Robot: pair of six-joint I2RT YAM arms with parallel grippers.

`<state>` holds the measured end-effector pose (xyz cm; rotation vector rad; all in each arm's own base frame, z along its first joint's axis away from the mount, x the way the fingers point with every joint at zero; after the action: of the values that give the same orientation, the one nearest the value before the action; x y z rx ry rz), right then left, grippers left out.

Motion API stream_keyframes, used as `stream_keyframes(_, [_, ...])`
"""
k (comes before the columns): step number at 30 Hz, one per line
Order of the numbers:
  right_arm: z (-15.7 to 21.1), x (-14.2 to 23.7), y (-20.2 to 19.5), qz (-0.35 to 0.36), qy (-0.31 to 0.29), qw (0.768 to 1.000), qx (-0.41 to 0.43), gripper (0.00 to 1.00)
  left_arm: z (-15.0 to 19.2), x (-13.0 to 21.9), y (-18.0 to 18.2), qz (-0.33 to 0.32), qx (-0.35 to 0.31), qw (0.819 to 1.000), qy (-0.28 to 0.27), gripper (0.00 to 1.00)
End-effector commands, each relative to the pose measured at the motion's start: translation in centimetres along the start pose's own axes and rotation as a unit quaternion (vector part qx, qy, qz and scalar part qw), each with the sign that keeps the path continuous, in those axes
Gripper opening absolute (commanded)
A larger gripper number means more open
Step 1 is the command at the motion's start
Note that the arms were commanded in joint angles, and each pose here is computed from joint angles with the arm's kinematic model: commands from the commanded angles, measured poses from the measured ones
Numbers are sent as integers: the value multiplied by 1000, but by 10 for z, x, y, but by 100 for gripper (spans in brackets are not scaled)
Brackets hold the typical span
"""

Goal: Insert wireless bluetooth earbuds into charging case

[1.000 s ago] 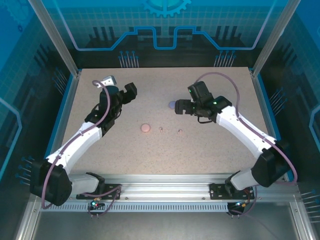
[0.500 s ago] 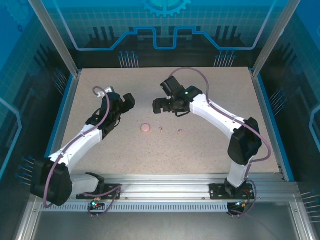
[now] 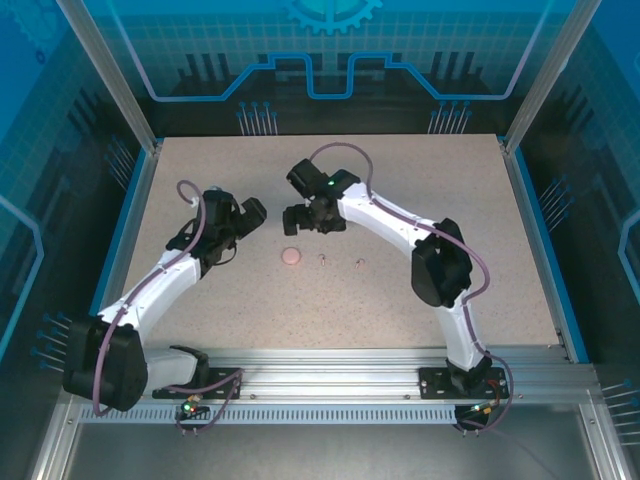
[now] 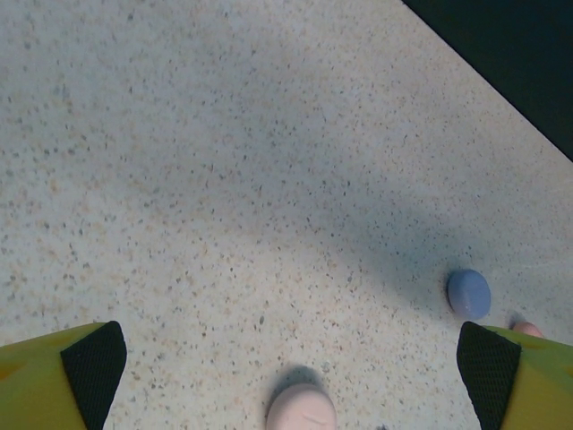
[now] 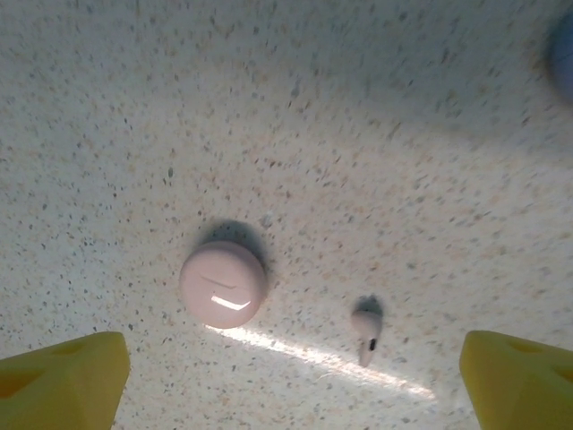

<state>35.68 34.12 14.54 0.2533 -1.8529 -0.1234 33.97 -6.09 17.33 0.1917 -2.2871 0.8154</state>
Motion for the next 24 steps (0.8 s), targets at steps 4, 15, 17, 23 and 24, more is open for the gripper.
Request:
stream_keyframes(4, [26,-20,19,33,37,998,-49,94,13,-3,28,-28,99,994,38,99])
stream_keyframes(15, [45,-65,27,117,34,989,-88,93,15,16,60,-73,194,978,1,99])
stream_keyframes(17, [46,-71,27,124,35,987,-91,92,19,17,66,-75,204,976,0,99])
stream_keyframes(23, [49,-86,30,134,30,985,-102,89,26,14,75,-73,223,972,5,99])
stream_keyframes(24, [48,-88,31,133,29,985,-103,88,27,13,75,-71,223,972,6,99])
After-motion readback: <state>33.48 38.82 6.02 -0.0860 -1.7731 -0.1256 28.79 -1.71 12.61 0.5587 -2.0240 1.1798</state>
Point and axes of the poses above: each hand's point on the last joint's axis, 136 mm out from that joint toward the fingers, its own x axis back along the fingers, its own y axis along the line the jaws close on, z = x × y, the point moved 3 cm from there along x, back along the fingers, and after that the axes turned 4 degrees about -x, right-handed, at the moved point
